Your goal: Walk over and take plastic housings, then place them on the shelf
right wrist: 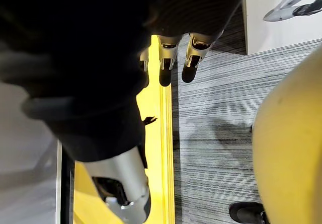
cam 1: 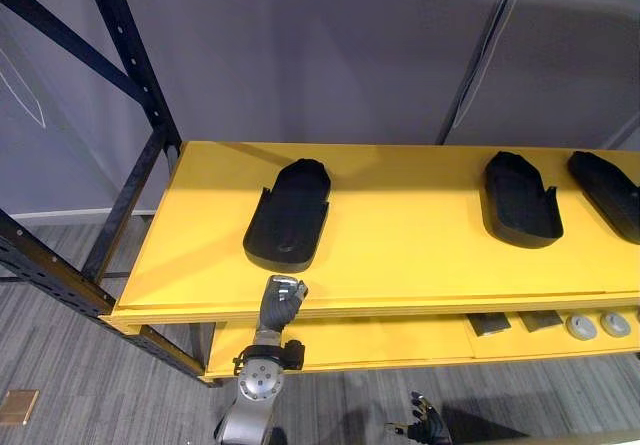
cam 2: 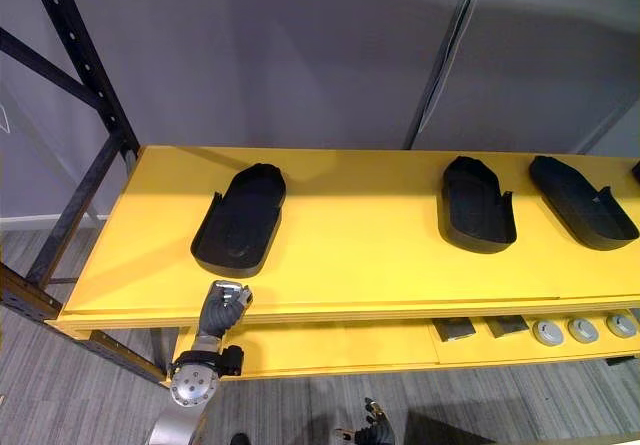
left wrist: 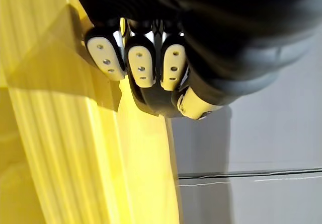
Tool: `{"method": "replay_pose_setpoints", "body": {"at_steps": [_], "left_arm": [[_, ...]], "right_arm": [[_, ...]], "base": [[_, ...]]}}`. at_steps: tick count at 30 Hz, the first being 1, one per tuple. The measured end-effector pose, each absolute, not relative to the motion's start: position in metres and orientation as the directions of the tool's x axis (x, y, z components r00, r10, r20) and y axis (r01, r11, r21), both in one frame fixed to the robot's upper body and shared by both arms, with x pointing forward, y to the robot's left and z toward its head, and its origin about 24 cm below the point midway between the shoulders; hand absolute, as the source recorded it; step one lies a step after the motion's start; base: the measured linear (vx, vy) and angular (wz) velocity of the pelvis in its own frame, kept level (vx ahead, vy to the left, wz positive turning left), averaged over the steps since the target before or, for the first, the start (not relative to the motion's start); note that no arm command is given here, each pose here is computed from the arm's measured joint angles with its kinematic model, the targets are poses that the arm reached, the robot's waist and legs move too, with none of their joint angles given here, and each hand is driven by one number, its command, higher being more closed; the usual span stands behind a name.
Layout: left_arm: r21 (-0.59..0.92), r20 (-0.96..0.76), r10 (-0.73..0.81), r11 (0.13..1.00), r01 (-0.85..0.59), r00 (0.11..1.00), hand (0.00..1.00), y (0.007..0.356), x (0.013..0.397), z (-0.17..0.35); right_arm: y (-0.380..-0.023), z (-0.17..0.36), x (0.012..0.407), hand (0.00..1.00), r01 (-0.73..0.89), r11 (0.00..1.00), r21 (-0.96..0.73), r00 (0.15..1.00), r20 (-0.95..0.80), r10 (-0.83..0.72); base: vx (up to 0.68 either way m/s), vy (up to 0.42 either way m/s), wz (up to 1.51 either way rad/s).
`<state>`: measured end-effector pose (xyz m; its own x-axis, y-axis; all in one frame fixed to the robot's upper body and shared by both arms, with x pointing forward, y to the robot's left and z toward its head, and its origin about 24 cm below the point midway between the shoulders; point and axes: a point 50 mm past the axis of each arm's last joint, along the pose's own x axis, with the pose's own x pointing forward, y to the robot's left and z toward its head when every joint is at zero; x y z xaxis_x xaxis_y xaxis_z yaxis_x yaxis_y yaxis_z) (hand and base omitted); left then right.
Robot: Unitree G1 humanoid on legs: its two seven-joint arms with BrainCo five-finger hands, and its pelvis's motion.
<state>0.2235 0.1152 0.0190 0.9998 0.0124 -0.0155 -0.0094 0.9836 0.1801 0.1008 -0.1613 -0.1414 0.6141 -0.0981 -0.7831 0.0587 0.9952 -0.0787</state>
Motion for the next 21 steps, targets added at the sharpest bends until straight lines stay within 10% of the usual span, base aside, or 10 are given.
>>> {"method": "replay_pose_setpoints", "body": {"at_steps": [21], "left_arm": [[0.259,-0.02,-0.032,0.965,0.036,0.999,1.0,0.103,0.275,0.023]], "right_arm": [[-0.159,-0.144,0.109,0.0,0.025,0.996,-0.08,0.604,-0.793,-0.079]], "base": [[-0.01,0.01,-0.04]]}}
